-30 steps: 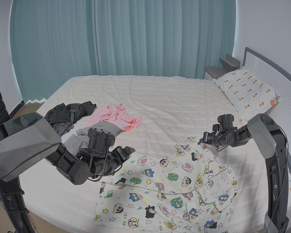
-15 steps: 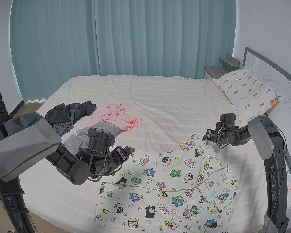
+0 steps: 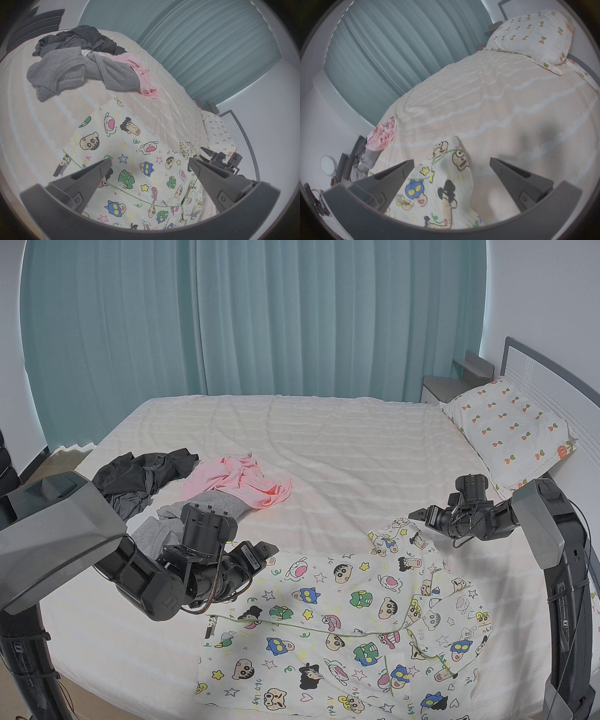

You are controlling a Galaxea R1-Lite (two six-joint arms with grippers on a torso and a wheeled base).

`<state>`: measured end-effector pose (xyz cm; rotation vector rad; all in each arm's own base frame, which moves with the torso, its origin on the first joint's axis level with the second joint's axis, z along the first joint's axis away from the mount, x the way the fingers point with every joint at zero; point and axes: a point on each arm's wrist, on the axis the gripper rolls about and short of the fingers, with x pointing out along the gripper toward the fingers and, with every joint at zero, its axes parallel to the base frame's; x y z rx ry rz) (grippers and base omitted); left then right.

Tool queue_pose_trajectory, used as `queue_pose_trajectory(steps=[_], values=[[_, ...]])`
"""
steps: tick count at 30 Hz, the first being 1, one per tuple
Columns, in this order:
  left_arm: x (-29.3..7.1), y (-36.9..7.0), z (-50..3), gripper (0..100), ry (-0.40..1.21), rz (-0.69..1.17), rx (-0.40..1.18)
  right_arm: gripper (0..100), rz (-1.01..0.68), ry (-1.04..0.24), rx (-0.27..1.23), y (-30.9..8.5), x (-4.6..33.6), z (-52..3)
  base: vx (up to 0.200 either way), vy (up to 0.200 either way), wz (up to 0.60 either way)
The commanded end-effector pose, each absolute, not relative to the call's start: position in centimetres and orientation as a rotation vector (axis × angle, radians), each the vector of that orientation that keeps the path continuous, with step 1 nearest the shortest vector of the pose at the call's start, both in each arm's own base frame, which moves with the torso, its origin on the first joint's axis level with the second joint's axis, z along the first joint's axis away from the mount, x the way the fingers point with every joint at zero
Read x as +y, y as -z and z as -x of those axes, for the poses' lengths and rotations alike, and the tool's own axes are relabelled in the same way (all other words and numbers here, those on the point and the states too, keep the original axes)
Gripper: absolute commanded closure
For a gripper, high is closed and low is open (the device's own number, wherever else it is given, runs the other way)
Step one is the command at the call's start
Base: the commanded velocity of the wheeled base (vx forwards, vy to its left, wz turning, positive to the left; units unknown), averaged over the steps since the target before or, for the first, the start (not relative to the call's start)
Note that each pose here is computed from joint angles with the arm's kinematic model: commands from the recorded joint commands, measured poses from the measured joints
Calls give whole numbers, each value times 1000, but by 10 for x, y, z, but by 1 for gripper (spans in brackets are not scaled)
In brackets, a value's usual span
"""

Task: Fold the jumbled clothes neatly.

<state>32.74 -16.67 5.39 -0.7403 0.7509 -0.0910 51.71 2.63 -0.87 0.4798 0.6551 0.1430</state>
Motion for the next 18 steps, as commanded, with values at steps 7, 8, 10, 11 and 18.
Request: queue_pose_trajectory(steps=[7,8,10,11,18], values=[[-169,-53,-326,0,96,739,755,0,-478,-167,687,24,56,-526,0,0,0],[-170,-53,-326,0,98,739,754,0,-477,-169,690,27,58,-527,0,0,0],[-170,-53,-326,0,98,739,758,0,-474,-160,684,31,58,-530,0,0,0],[-170,-52,-325,0,96,738,758,0,-468,-148,679,33,58,-532,0,0,0],[-170,-52,-325,0,94,738,757,0,-458,-140,700,38,64,-534,0,0,0]])
